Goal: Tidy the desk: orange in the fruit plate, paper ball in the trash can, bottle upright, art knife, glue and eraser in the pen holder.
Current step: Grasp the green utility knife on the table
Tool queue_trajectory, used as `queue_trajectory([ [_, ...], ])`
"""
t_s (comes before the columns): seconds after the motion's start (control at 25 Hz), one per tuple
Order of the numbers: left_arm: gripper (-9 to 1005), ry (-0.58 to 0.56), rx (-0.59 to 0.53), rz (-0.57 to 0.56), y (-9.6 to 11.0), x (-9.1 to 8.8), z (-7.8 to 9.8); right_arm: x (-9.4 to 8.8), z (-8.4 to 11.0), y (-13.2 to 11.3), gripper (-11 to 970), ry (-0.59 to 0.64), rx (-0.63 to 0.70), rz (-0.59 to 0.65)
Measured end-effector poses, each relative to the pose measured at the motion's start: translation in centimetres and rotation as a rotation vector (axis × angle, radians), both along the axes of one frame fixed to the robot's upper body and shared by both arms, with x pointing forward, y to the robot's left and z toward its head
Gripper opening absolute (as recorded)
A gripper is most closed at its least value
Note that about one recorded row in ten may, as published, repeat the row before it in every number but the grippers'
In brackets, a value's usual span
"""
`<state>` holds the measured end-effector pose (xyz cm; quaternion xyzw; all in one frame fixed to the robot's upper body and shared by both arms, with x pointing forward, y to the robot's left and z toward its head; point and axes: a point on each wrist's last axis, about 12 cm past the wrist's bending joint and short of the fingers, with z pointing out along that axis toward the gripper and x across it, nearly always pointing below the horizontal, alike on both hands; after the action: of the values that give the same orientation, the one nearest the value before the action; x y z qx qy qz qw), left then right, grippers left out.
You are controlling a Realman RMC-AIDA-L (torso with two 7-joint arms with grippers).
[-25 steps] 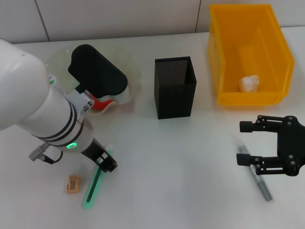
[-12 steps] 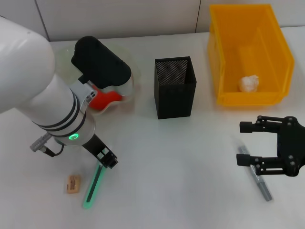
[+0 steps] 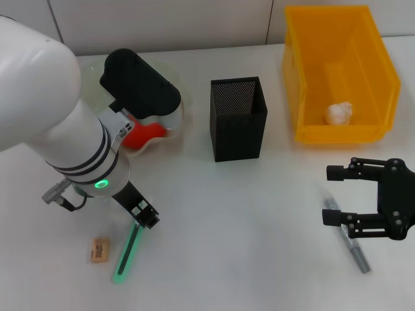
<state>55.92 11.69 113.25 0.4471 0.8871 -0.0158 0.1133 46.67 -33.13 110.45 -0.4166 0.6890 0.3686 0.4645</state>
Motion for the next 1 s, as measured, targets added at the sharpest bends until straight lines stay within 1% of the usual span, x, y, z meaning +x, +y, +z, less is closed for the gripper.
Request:
queue_trajectory([
  [1.0, 442, 0.013, 0.015, 0.000, 0.01, 0.11, -0.35, 0.01, -0.22, 0.12, 767, 0.010, 0.011, 0.002],
])
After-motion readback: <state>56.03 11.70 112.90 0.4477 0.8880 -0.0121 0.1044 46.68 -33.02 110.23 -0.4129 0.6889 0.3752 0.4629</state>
